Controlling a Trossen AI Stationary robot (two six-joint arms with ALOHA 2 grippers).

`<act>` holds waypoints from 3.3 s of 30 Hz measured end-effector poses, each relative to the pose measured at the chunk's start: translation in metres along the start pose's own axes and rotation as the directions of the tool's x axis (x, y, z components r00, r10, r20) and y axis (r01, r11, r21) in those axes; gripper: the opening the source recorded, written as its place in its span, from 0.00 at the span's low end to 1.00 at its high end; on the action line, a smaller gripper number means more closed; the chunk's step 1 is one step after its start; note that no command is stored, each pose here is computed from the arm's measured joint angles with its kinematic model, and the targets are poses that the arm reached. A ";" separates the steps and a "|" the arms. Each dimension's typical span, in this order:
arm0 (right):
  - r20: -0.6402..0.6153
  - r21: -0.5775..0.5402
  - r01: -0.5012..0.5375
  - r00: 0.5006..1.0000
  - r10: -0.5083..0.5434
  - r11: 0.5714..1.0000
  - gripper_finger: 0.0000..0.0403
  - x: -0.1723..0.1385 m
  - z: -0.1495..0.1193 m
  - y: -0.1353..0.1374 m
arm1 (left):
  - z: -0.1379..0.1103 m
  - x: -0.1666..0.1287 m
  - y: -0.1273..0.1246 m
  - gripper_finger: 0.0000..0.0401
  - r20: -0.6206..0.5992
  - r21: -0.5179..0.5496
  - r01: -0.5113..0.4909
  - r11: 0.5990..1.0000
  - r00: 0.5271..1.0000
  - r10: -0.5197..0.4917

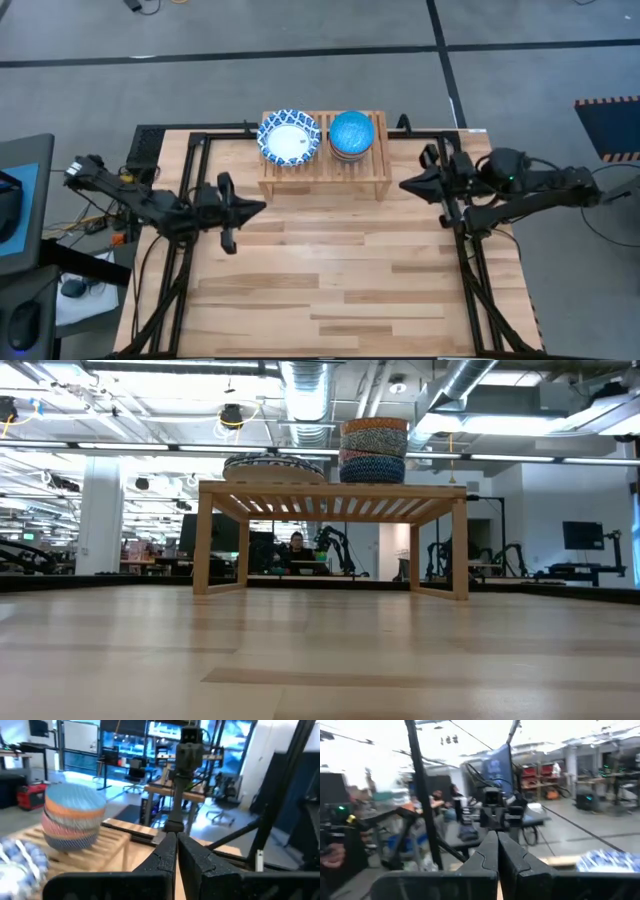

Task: Place and stack bowls onto a shelf
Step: Return to Home Position

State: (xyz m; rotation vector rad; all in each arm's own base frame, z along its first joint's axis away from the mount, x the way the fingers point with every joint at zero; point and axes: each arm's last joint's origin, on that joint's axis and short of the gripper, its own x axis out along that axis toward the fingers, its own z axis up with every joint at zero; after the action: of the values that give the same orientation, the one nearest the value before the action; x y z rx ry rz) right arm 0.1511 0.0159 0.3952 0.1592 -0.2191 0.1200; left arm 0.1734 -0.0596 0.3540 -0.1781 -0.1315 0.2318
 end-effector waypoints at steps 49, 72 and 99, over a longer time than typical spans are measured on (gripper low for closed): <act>-0.051 0.014 0.111 0.993 -0.110 0.994 0.06 -0.103 -0.187 -0.033 | -0.131 -0.094 0.085 0.00 -0.009 0.175 0.088 0.981 0.996 -0.088; -0.143 -0.016 0.101 0.984 -0.102 0.995 0.06 -0.104 -0.202 -0.035 | -0.157 -0.089 0.087 0.00 -0.052 0.152 0.135 0.979 0.990 -0.129; -0.221 -0.026 0.171 0.960 -0.172 0.985 0.09 -0.103 -0.210 -0.044 | -0.161 -0.080 0.100 0.00 -0.110 0.088 0.185 0.979 0.978 -0.175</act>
State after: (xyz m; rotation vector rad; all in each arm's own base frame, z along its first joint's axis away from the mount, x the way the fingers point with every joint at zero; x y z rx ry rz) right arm 0.1003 -0.0018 0.1635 0.1564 0.0190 -0.0360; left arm 0.0985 -0.0088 0.1689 -0.0790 -0.0345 0.0475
